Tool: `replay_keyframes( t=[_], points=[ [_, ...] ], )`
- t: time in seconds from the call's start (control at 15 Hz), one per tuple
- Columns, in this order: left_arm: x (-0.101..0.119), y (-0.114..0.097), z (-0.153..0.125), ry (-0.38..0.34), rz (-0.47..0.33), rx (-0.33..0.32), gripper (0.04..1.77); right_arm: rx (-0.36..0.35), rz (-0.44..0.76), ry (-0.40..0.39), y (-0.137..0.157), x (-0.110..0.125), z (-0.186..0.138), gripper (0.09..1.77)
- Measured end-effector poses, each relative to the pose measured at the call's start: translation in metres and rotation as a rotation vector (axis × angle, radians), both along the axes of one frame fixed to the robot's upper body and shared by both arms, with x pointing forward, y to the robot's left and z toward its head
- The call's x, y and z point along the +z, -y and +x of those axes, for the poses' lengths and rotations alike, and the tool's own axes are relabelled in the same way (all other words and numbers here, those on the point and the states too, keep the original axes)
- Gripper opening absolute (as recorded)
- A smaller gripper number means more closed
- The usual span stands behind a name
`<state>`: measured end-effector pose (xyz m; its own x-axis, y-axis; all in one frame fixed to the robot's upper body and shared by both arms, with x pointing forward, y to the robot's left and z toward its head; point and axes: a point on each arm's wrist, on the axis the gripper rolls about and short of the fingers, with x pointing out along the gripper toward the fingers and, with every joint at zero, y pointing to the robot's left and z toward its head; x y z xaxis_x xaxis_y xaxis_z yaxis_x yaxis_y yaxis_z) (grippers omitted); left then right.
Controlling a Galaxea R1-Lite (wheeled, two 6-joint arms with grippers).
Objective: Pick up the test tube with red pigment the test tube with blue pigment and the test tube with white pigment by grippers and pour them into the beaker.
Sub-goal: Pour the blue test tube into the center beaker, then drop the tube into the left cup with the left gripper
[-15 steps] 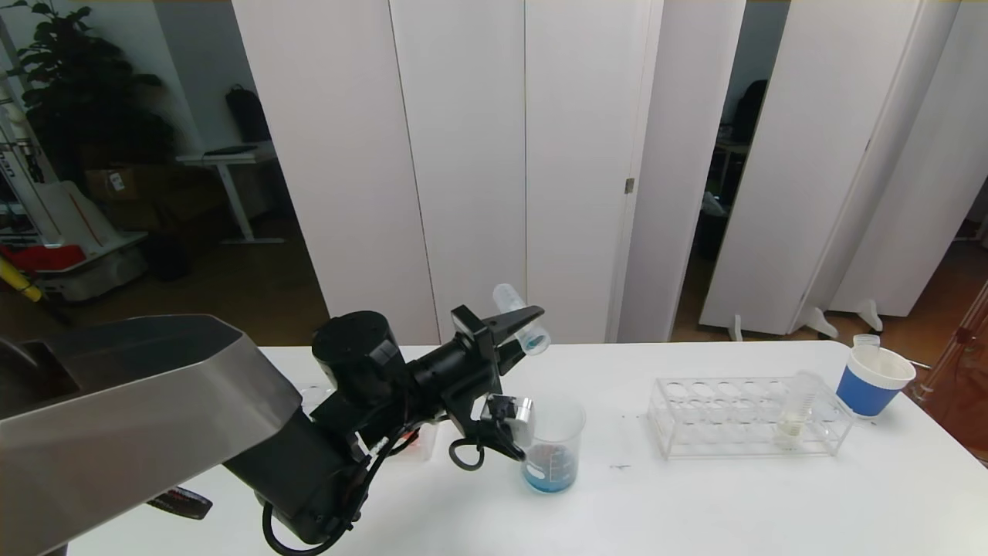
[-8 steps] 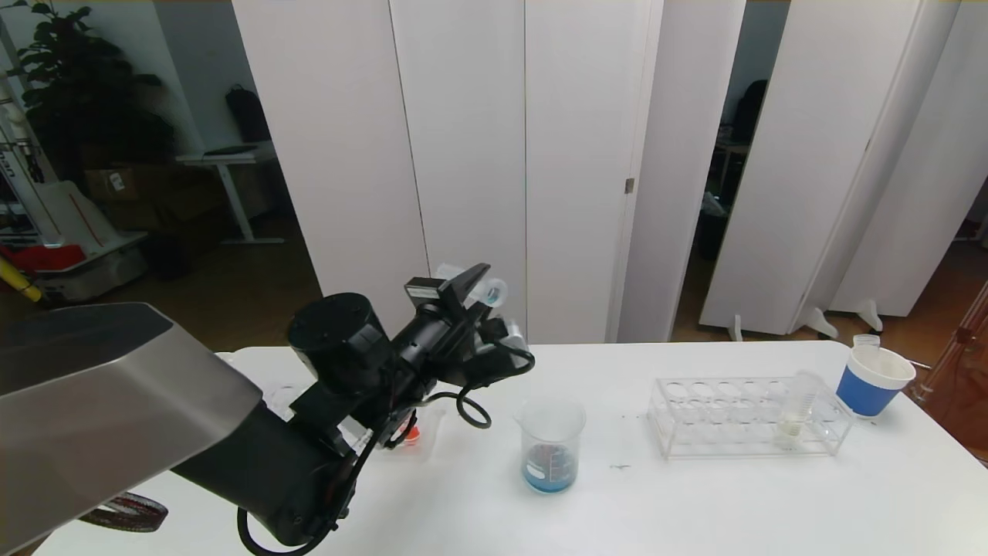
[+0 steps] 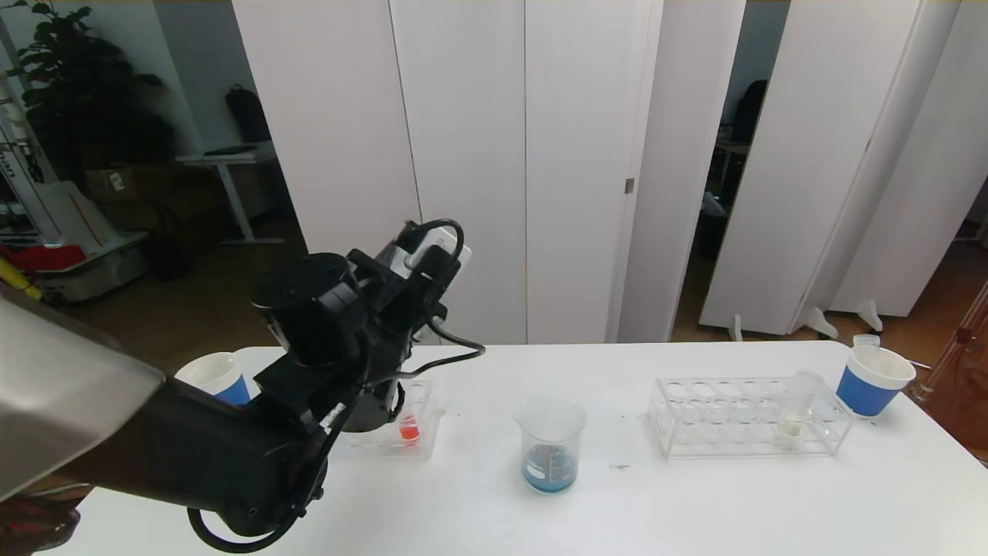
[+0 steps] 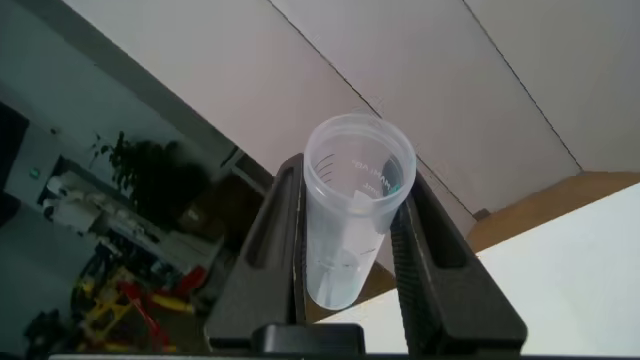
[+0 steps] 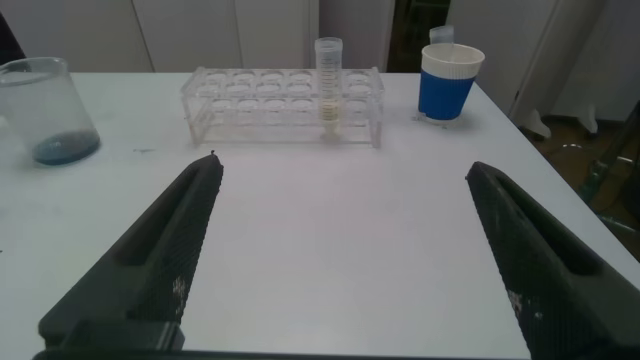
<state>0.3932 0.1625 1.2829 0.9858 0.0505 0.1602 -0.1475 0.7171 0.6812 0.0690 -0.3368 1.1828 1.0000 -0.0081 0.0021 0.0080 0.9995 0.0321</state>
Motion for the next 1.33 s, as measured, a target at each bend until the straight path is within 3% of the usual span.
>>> replay_keyframes(
  t=[0.13,0.4,0.6,0.87,1.0,1.13,1.33],
  points=[
    [0.020,-0.008,-0.005,-0.006,-0.128,0.109,0.58,0.000,0.000,0.000,0.000,0.000,0.000,1.75],
    [0.055,-0.031,-0.020,-0.011,-0.305,0.255,0.58,0.000,0.000,0.000,0.000,0.000,0.000,1.75],
    [0.076,-0.053,-0.033,-0.011,-0.384,0.342,0.58,0.000,0.000,0.000,0.000,0.000,0.000,1.75],
    [0.084,-0.091,-0.046,-0.042,-0.507,0.435,0.58,0.000,0.000,0.000,0.000,0.000,0.000,1.75],
    [0.086,-0.111,-0.051,-0.038,-0.546,0.456,0.58,0.000,0.000,0.000,0.000,0.000,0.000,1.75],
    [0.085,-0.129,-0.055,-0.024,-0.666,0.407,0.58,0.000,0.000,0.000,0.000,0.000,0.000,1.75],
    [0.081,-0.156,-0.061,-0.042,-0.817,0.401,0.58,0.000,0.000,0.000,0.000,0.000,0.000,1.75]
  ],
)
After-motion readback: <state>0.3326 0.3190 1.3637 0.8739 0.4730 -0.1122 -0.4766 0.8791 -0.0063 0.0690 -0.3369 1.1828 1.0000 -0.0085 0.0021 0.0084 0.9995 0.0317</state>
